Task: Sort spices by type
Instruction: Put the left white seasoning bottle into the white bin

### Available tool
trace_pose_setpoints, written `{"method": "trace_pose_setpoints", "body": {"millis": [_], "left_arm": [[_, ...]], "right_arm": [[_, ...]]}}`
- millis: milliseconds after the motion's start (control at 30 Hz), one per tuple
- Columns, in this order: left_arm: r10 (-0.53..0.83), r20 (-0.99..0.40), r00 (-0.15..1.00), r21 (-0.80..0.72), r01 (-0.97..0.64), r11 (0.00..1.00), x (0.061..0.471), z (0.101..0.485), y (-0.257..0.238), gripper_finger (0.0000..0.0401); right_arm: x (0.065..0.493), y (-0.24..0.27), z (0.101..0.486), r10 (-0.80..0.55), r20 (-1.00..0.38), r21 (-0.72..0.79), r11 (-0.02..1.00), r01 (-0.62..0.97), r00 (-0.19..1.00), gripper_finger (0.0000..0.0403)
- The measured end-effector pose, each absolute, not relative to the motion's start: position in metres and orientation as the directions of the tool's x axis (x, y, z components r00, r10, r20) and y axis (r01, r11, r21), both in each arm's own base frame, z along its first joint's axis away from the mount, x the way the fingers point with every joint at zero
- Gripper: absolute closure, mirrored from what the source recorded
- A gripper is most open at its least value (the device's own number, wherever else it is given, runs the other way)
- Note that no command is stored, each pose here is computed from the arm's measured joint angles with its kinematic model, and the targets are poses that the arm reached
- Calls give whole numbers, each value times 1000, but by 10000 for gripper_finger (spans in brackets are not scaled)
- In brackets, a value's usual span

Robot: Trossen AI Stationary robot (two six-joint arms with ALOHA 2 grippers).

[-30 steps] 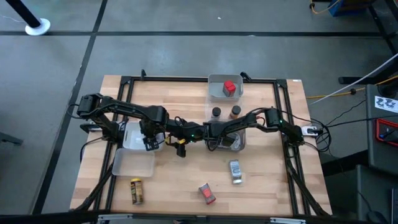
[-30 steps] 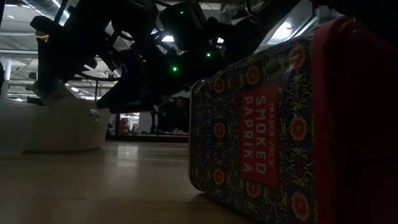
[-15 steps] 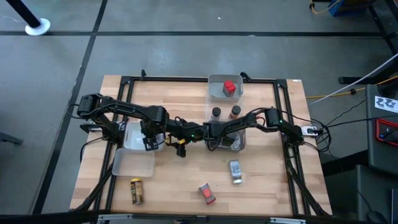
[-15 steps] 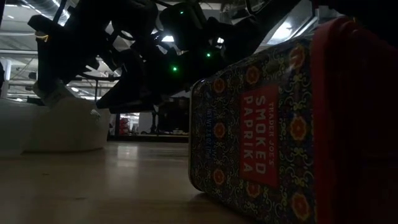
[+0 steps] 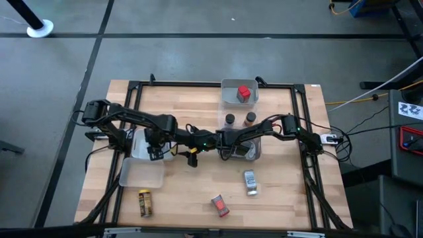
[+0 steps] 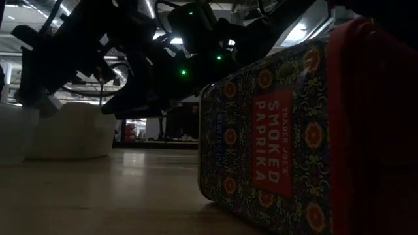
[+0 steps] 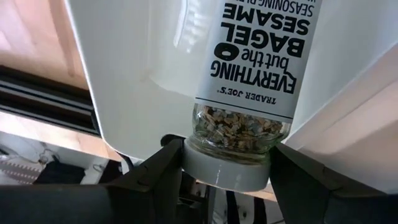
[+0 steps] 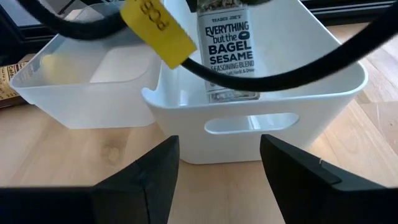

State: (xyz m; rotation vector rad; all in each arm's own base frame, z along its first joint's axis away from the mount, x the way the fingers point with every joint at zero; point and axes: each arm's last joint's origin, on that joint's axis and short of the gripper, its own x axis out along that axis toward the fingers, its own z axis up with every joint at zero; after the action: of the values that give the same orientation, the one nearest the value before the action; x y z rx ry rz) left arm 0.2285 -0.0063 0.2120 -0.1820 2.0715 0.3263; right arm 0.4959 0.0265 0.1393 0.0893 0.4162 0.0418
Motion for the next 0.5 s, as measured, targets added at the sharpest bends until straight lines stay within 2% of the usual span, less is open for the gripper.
{"method": "trace_pose_setpoints", "body": {"millis": [233, 500], "left_arm": [[1, -857, -515, 141, -232, 962, 226, 209, -6, 203], [-32, -857, -515, 148, -305, 941, 226, 209, 9, 203]], "right_arm": [[496, 27, 139, 59, -402, 95, 995, -22, 914, 178], [496, 27, 139, 59, -402, 95, 995, -22, 914, 178]]}}
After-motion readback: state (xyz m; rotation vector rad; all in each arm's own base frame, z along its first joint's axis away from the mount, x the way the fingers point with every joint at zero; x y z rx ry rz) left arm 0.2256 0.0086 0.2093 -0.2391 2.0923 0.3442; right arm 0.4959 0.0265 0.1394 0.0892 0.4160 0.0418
